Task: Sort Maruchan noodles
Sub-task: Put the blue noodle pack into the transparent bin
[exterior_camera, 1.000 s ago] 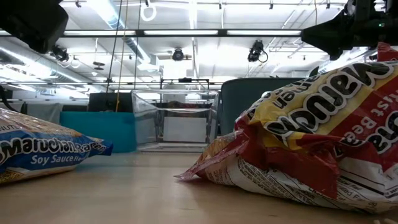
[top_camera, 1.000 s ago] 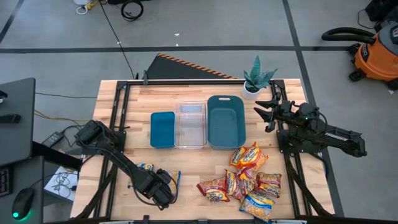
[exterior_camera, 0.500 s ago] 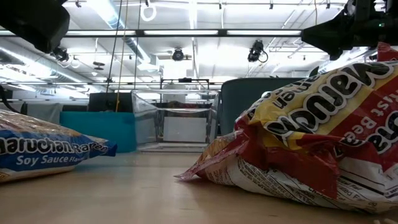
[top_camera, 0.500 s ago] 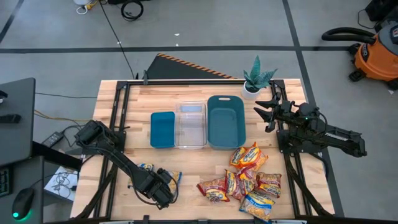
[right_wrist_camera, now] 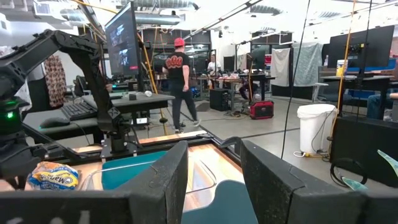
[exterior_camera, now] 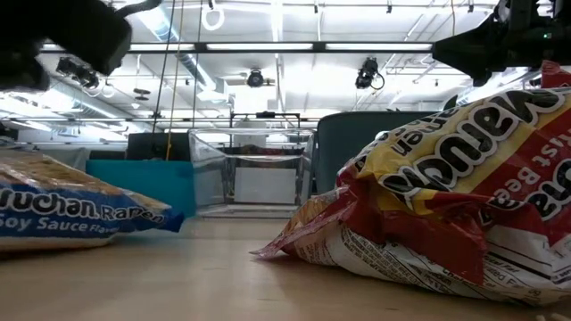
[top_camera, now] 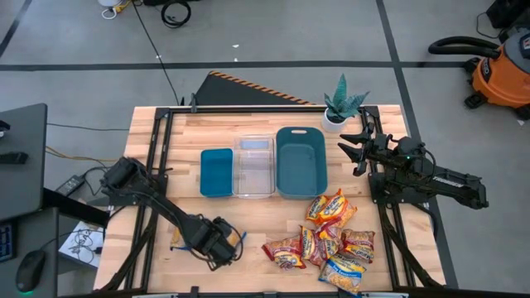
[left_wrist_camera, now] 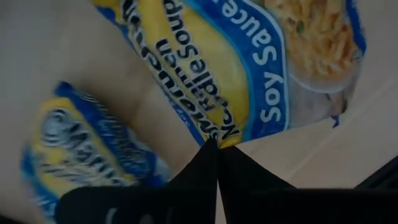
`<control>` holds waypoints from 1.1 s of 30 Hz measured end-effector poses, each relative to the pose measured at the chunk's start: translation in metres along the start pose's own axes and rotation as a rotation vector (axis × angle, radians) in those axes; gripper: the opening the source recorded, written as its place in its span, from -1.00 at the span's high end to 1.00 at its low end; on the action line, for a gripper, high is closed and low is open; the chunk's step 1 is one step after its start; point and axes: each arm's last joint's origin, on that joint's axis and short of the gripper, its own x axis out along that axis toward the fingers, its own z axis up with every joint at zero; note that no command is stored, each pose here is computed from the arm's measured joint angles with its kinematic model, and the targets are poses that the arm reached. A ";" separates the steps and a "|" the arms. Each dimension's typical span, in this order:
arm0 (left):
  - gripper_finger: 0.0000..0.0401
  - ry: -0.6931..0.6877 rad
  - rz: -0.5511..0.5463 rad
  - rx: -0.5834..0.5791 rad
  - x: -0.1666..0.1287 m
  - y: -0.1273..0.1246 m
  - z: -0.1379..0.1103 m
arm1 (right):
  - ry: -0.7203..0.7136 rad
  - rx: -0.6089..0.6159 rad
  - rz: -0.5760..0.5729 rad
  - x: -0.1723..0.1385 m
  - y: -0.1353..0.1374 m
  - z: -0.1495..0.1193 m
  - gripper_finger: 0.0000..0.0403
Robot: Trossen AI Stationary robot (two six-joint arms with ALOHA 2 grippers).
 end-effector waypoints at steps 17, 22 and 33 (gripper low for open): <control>0.97 -0.466 -0.058 0.112 -0.164 0.048 0.039 | 0.000 0.000 0.000 0.000 0.000 0.000 0.24; 0.97 -0.679 0.071 0.109 -0.190 0.068 0.055 | 0.000 0.000 -0.001 0.000 0.000 0.000 0.24; 0.97 -0.592 0.358 0.232 -0.170 0.117 0.132 | 0.000 0.000 0.000 0.000 0.000 0.000 0.24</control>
